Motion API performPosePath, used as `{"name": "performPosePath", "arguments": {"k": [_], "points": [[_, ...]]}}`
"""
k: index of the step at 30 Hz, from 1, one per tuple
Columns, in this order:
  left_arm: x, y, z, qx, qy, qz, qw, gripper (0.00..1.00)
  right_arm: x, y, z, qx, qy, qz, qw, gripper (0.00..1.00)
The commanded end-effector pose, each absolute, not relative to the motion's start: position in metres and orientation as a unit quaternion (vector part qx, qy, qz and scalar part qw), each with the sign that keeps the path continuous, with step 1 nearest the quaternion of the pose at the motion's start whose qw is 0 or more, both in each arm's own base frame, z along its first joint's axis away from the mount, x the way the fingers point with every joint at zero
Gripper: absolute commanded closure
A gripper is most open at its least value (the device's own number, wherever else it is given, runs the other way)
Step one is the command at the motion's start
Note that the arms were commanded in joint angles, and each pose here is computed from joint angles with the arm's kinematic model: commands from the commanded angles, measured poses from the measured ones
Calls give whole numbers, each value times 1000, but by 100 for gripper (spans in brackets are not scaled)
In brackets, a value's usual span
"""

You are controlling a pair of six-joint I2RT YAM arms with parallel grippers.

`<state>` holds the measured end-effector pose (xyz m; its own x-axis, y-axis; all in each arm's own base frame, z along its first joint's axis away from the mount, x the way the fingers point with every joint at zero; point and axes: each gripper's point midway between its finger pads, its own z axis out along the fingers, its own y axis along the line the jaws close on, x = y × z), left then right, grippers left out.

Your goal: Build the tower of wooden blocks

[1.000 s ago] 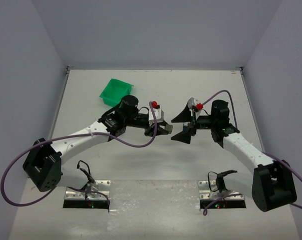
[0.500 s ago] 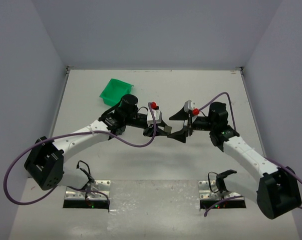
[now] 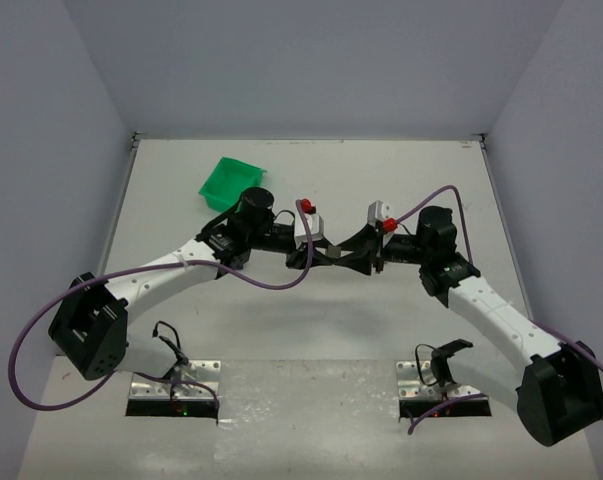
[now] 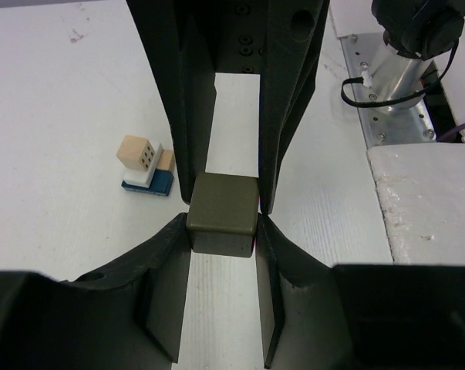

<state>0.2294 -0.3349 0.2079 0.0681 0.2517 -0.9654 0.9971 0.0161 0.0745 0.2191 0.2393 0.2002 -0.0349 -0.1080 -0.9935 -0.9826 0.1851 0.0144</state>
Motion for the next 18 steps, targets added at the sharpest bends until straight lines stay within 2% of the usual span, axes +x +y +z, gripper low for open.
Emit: {"name": "performPosePath", "arguments": {"k": [1,3,4,7,8,9,11,18], "points": [[231,-338,216,568,534,-414,469,100,238,239,221,-463,573,397,548,80],[233,-338,216,566,537,-413,470,98,243,238,222,-456,577,391,554,91],[233,-338,216,565,538,-412,470,95,246,237,223,-451,580,386,557,93],[235,-338,215,564,540,-410,472,70,255,235,225,-433,592,377,565,100],[236,-337,215,561,543,-409,473,52,257,235,227,-426,598,377,565,100],[238,-337,215,555,548,-408,475,17,263,234,229,-421,603,370,568,100],[241,-336,216,548,553,-408,477,0,270,234,232,-420,604,360,573,100],[257,-324,219,498,589,-391,502,0,317,216,258,-429,604,274,613,100]]}}
